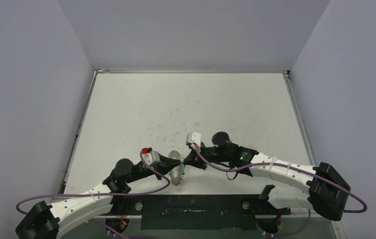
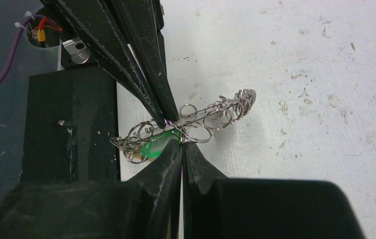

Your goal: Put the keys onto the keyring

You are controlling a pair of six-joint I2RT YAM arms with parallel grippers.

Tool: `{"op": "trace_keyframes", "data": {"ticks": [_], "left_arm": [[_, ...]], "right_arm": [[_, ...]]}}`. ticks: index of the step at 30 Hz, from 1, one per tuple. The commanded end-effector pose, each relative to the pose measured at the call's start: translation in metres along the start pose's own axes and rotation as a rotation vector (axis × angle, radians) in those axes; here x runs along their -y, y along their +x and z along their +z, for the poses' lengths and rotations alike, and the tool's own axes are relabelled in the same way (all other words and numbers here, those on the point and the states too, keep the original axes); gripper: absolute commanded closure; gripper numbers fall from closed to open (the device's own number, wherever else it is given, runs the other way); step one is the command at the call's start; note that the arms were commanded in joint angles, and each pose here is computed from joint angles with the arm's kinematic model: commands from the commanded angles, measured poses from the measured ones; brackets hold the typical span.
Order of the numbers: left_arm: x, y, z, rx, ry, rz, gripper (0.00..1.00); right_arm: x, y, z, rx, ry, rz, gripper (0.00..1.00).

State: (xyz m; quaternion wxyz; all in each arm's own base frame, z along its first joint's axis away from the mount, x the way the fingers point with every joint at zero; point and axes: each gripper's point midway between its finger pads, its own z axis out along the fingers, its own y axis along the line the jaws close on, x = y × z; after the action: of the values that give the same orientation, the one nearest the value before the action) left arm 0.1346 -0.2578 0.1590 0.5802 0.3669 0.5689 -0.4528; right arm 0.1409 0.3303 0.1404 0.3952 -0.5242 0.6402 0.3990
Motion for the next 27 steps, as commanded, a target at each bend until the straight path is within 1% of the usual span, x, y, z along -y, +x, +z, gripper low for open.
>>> {"op": "trace_keyframes", "data": {"ticks": [1, 14, 27], "left_arm": [[0.0, -0.023, 0.002, 0.079, -0.001, 0.039, 1.0], [-0.003, -0.012, -0.002, 0.041, -0.02, 0.038, 1.0], [-0.002, -0.013, -0.001, 0.045, -0.013, 0.04, 1.0]], "right_arm": [[0.002, 0.004, 0.004, 0.002, -0.004, -0.027, 1.0], [0.015, 0.013, 0.005, -0.031, 0.064, -0.022, 1.0], [0.02, 0.019, 0.01, -0.037, 0.087, 0.01, 1.0]]}}
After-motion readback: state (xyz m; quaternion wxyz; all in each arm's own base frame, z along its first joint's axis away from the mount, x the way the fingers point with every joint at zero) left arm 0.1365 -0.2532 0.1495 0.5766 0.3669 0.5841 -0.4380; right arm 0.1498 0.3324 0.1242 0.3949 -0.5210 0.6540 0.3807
